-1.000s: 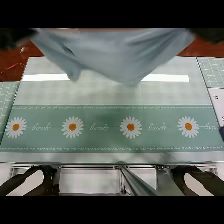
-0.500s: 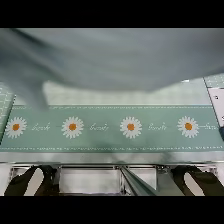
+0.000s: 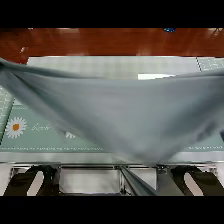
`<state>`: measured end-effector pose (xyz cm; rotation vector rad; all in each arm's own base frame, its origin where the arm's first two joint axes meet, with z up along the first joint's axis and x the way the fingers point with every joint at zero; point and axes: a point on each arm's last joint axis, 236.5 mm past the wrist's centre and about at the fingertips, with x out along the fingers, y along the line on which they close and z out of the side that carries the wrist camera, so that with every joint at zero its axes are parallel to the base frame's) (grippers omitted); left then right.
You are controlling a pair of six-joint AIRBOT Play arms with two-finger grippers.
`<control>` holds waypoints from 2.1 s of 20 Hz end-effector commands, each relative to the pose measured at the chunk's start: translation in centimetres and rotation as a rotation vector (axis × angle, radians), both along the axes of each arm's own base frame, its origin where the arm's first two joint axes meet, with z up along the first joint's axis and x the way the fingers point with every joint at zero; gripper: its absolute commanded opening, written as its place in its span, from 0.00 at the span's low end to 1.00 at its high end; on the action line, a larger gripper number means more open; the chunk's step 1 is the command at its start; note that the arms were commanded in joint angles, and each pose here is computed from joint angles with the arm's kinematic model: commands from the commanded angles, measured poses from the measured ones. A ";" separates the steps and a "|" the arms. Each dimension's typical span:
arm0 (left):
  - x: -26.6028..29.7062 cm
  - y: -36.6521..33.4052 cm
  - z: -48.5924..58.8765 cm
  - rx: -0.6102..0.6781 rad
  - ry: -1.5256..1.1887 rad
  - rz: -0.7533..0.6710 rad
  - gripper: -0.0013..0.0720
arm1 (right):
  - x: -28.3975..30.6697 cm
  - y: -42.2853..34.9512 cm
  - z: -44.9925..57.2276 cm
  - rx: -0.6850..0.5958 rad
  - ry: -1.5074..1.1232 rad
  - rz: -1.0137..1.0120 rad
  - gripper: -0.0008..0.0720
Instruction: Fold the shirts.
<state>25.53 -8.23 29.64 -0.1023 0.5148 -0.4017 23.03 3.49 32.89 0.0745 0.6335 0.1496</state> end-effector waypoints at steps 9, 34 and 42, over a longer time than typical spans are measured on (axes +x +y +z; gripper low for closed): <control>12.9 4.5 -27.8 -0.323 0.367 0.394 0.04 | 24.3 2.4 -25.0 0.309 0.354 -0.005 0.05; 10.1 4.6 -39.7 -0.520 1.022 0.175 0.65 | 0.0 -2.9 -36.3 0.469 0.770 -0.236 0.57; 10.1 2.5 -38.3 -0.475 1.021 0.050 0.04 | -3.9 -1.0 -37.9 0.504 0.938 -0.220 0.57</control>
